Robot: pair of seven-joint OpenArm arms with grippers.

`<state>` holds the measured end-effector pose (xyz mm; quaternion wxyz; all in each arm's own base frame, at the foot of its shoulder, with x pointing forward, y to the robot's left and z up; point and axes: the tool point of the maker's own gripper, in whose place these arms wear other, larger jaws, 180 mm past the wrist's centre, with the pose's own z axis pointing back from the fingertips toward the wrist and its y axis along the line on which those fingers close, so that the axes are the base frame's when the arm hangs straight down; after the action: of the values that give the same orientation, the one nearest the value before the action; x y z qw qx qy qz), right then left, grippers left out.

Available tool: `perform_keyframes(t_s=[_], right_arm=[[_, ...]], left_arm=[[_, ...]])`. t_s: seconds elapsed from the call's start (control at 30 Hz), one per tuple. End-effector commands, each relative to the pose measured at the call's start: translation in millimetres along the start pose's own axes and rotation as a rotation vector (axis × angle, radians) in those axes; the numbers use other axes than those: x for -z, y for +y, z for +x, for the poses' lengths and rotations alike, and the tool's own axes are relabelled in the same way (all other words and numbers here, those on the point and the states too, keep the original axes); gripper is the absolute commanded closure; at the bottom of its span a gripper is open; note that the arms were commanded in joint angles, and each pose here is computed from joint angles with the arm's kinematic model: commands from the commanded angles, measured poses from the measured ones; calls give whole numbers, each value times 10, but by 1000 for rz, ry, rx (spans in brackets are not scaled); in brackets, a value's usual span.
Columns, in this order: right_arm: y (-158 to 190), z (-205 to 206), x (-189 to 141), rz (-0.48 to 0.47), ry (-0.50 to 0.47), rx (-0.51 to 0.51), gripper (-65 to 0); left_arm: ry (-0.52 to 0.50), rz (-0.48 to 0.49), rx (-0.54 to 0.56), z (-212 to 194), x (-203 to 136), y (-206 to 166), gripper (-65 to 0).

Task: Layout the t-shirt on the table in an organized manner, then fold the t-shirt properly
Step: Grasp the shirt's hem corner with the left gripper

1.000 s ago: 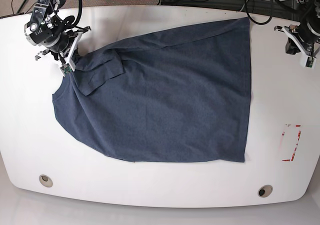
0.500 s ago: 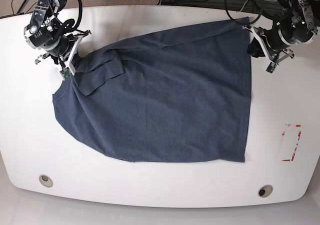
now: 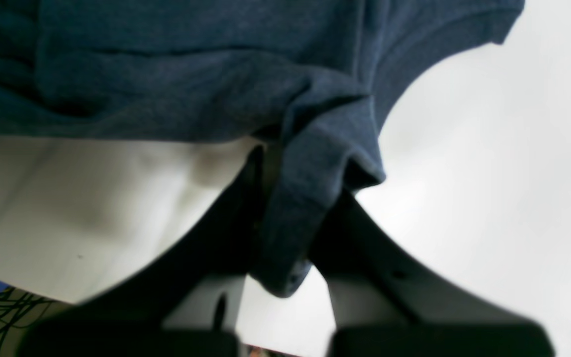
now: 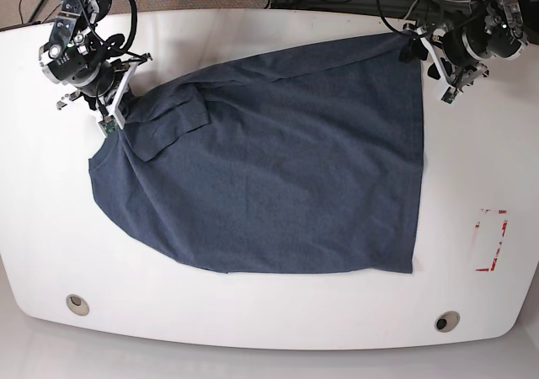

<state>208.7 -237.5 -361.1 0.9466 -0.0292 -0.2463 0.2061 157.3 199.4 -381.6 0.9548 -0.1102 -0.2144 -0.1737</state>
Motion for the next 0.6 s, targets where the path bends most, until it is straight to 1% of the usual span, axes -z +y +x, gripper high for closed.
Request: perform_keyframes(t_s=[0.0,0.27,0.57], right_arm=[[-63,84,-52,-20,-30,-13,0],[-61,86,-52,-19,-31,-12,0],[-58,91,-53,-18,-34,-12,0]], left_arm=[[-15,-5,12,12,-37,-22,-379],[7,-12,5,-80,-32,-58,-379],[50,-29,-32,-244,31,-46,-379]])
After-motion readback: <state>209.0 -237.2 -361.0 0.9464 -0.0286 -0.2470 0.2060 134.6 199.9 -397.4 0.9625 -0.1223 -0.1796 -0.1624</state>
